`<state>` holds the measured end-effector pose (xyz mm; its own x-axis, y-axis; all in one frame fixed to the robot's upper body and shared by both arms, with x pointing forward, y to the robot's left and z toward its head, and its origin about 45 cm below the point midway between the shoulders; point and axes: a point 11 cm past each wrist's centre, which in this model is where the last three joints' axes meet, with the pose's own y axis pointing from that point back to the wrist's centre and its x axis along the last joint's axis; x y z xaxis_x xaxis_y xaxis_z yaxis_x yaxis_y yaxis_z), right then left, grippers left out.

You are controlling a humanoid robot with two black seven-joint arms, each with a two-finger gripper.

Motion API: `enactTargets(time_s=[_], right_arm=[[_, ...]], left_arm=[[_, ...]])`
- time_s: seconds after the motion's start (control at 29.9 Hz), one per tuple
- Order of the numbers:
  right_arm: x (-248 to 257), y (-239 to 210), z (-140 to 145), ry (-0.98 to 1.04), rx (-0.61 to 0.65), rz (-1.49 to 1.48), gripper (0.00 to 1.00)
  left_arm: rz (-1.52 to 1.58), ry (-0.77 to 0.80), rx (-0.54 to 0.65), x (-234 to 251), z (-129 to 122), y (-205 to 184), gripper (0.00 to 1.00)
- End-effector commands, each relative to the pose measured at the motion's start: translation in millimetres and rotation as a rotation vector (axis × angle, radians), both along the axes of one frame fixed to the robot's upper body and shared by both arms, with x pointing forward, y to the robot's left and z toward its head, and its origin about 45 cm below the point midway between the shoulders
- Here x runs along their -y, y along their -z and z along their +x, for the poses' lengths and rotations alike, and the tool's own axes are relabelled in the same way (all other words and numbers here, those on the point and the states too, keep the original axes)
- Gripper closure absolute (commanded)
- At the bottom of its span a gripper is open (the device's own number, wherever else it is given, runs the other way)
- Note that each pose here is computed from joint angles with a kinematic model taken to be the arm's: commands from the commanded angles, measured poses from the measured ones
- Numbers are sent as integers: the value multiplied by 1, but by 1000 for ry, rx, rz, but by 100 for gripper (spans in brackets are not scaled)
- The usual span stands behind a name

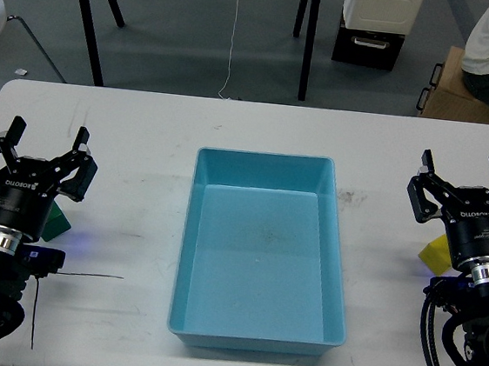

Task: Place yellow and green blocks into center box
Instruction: 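Move the right gripper toward the yellow cube beside the box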

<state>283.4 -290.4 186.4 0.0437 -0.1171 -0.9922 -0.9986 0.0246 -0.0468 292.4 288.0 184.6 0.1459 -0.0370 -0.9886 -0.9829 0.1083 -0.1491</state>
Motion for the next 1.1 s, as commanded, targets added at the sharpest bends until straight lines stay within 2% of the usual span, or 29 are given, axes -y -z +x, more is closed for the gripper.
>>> enactTargets(time_s=[0.0, 0.27, 0.6, 0.74, 0.84, 0.97, 1.07], right_arm=[[2, 2, -3, 7, 5, 1, 1], [10, -9, 2, 29, 70, -62, 1], [60, -82, 58, -87, 189, -1206, 1], [67, -98, 81, -267, 246, -1761, 1], [64, -107, 87, -423, 376, -2082, 1], [51, -105, 81, -615, 746, -2366, 2], [44, -81, 80, -851, 863, -2569, 2]], left_arm=[[0, -4, -5, -1, -1, 2, 0], [1, -2, -2, -1, 0, 1, 0], [-2, -3, -2, 0, 0, 1, 0], [-10, -3, -2, 2, 0, 1, 0], [-10, -3, -2, 2, 0, 1, 0], [-11, -5, -2, 2, 0, 2, 0], [-10, -8, -5, 1, -1, 3, 0]])
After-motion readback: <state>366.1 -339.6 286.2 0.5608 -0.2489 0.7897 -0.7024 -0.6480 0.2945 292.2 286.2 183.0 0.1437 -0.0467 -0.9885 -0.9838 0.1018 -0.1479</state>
